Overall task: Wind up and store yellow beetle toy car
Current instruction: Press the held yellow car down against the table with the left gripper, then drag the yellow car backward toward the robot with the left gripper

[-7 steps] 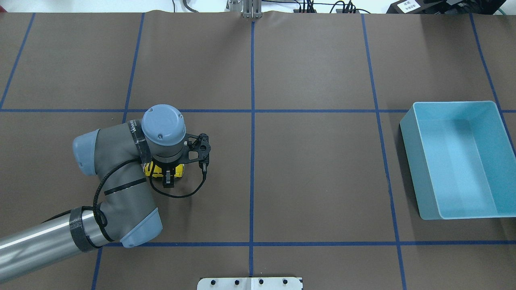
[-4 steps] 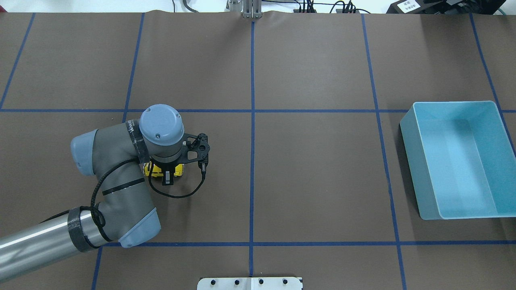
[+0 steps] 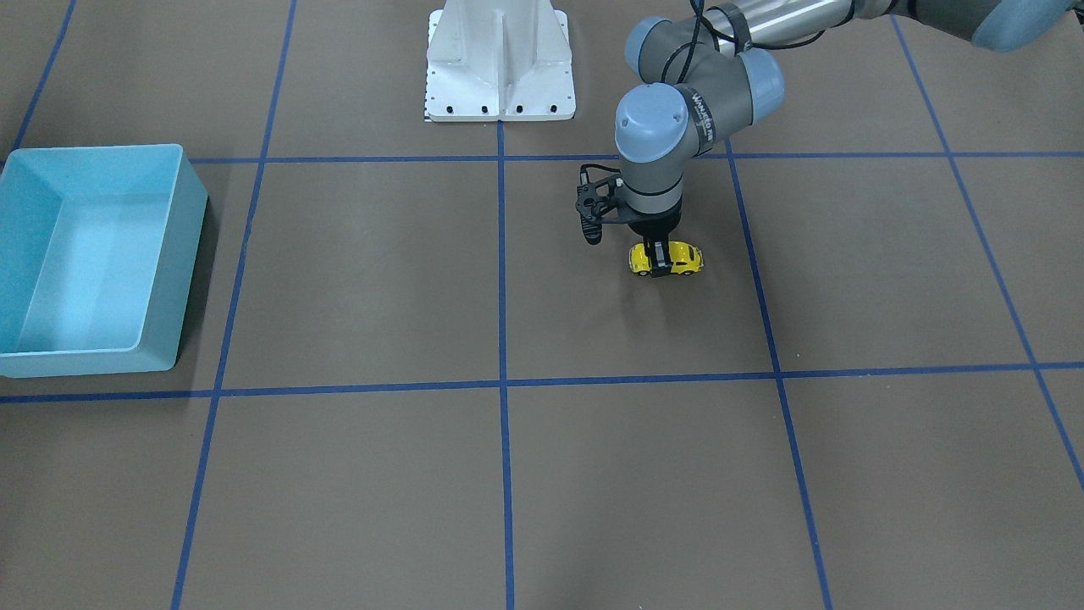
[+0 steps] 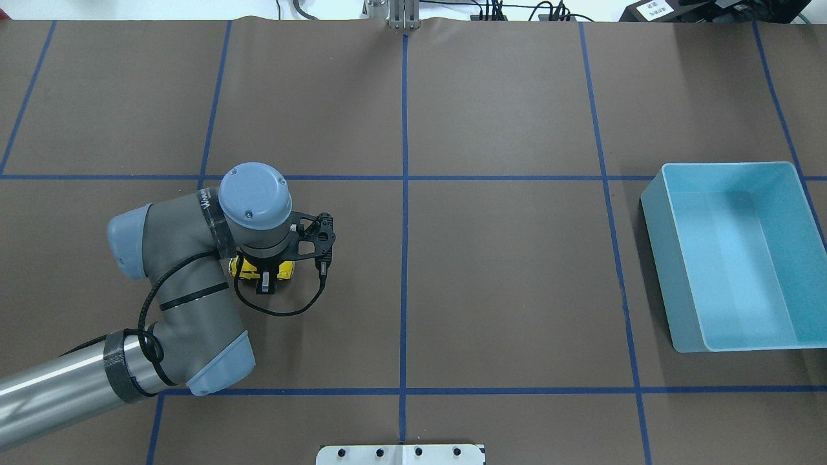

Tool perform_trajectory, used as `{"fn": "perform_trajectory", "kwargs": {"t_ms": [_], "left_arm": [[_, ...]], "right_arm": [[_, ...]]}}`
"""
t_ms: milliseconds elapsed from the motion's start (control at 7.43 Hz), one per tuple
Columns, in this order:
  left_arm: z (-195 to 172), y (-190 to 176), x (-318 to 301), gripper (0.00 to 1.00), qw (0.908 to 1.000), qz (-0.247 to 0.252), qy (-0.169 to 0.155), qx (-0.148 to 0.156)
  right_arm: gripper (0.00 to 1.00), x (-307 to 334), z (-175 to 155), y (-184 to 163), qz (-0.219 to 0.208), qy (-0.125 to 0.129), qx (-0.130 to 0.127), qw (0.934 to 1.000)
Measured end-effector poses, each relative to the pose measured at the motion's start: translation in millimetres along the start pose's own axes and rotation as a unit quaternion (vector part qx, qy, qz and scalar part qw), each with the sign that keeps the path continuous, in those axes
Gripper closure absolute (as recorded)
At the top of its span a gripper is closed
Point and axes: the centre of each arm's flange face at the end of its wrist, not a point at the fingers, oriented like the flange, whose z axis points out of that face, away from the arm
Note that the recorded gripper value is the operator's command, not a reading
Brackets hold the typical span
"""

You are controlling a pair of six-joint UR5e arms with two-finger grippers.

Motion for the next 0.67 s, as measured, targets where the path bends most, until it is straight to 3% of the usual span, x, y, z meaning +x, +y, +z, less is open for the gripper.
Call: {"fn": "perform_trajectory", "kwargs": {"t_ms": [269,673], "left_arm": [[-13,6,-6,1.0,0.9998,0.0,-0.009,0.015],[-11,25,-5,1.0,0.9965,-0.025,-0.02,0.077]], "right_arm": [[0.0,0,1,1,0.0,0.0,-0.001,1.0],[0.0,0,1,1,0.0,0.0,-0.001,1.0]]}}
